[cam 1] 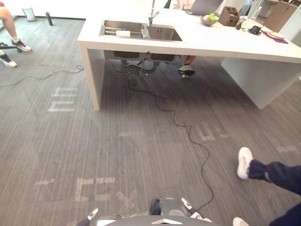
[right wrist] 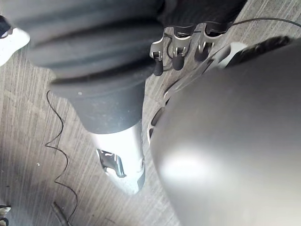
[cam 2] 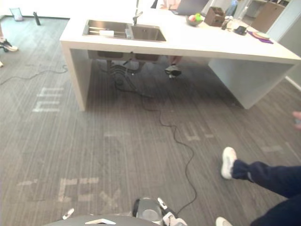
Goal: Walk over to the sink, pick up the cup, carry it to the dishwasher, place the cup inside the dishwasher, then close the dishwasher door
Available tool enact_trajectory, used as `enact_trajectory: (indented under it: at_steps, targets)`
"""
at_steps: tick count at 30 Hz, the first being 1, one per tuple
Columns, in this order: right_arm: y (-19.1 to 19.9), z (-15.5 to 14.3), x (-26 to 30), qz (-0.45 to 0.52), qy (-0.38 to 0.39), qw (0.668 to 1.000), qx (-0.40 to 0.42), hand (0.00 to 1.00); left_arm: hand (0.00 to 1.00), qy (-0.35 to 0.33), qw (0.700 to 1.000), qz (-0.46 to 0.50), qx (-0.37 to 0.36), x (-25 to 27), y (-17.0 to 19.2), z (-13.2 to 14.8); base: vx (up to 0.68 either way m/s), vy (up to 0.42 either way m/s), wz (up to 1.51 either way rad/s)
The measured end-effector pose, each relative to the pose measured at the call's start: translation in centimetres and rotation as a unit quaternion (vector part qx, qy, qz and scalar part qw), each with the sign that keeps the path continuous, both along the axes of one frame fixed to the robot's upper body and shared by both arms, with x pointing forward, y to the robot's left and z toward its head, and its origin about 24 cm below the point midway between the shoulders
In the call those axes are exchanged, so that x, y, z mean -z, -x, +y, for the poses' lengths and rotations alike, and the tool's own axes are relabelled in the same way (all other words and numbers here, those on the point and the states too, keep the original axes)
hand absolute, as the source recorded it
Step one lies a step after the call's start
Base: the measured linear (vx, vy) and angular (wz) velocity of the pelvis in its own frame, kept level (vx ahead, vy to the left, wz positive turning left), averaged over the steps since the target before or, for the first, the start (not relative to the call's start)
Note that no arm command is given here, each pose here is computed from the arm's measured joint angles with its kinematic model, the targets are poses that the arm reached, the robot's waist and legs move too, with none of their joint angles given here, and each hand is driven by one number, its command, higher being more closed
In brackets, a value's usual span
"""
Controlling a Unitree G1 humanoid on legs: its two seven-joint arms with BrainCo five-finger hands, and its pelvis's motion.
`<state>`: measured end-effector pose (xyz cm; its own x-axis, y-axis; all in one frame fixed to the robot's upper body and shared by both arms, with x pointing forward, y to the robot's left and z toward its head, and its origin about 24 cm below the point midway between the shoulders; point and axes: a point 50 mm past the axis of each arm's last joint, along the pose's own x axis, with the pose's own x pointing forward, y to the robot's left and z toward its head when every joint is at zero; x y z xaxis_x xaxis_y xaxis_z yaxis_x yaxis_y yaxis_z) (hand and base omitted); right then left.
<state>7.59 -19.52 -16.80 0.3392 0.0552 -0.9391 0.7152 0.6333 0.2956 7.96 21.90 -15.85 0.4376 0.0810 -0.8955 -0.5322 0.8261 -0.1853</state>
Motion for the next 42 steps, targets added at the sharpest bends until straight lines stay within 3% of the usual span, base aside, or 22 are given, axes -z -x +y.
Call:
enact_trajectory:
  at_steps: [3,5,10,15,19,23,24,26,28,31,34,37,39,42]
  targets:
    - [1.5,0.5,0.3,0.023,-0.020,0.999,0.029,0.00,0.00,0.010,0.988,-0.153,0.006,-2.9,-5.7,-1.9,0.28,-0.124,0.23]
    - [3.4,0.7,0.5,0.046,-0.030,0.997,0.048,0.00,0.00,0.019,0.978,-0.209,0.014,-4.4,-7.4,-2.9,0.39,-0.201,0.08]
    - [6.0,-1.3,0.4,0.058,-0.023,0.994,0.092,0.00,0.00,0.052,0.967,-0.242,0.051,-5.6,-9.4,-5.6,0.53,-0.232,0.37]
    - [6.6,-1.2,0.5,0.059,-0.029,0.993,0.102,0.00,0.00,0.053,0.972,-0.218,0.072,-5.0,-8.7,-6.6,0.48,-0.236,0.30]
    - [5.6,-2.4,0.3,0.036,0.002,0.996,0.082,0.00,0.00,0.060,0.956,-0.276,0.077,-6.8,-10.0,-8.1,0.45,-0.202,0.27]
    - [1.8,-4.4,-0.4,-0.019,0.045,0.997,0.062,0.00,0.00,0.036,0.909,-0.411,0.066,-12.6,-13.1,-7.6,0.48,-0.048,-0.47]
    - [-0.9,-5.2,-1.2,-0.059,0.062,0.996,0.041,0.00,0.00,0.018,0.870,-0.490,0.049,-16.7,-14.4,-6.7,0.49,0.017,-0.90]
    - [-2.6,-5.7,-1.9,-0.091,0.078,0.993,0.020,0.00,0.00,-0.008,0.836,-0.548,0.028,-20.0,-14.8,-6.0,0.54,0.044,-0.85]
    - [-2.7,-5.8,-2.0,-0.089,0.087,0.992,0.019,0.00,0.00,-0.035,0.813,-0.581,0.015,-22.0,-15.4,-5.0,0.53,0.121,-0.36]
    - [-3.1,-5.2,-1.7,-0.059,0.074,0.996,0.007,0.00,0.00,-0.090,0.769,-0.631,-0.045,-25.2,-16.9,-1.3,0.35,0.108,0.18]
    - [0.0,-5.8,-0.9,0.008,0.060,0.997,0.054,0.00,0.00,-0.112,0.731,-0.670,-0.069,-27.7,-16.3,-0.2,0.31,0.074,0.07]
    - [4.5,-4.6,0.0,0.054,0.038,0.995,0.078,0.00,0.00,-0.158,0.677,-0.718,-0.023,-31.3,-15.3,-1.1,0.54,0.006,0.39]
    - [6.6,-3.2,0.4,0.069,0.017,0.991,0.110,0.00,0.00,-0.180,0.665,-0.724,0.002,-32.0,-15.1,-1.6,0.46,0.081,0.21]
    - [6.6,-1.7,0.7,0.055,-0.003,0.988,0.148,0.00,0.00,-0.201,0.659,-0.724,0.016,-32.5,-15.3,-1.3,0.38,0.058,0.05]
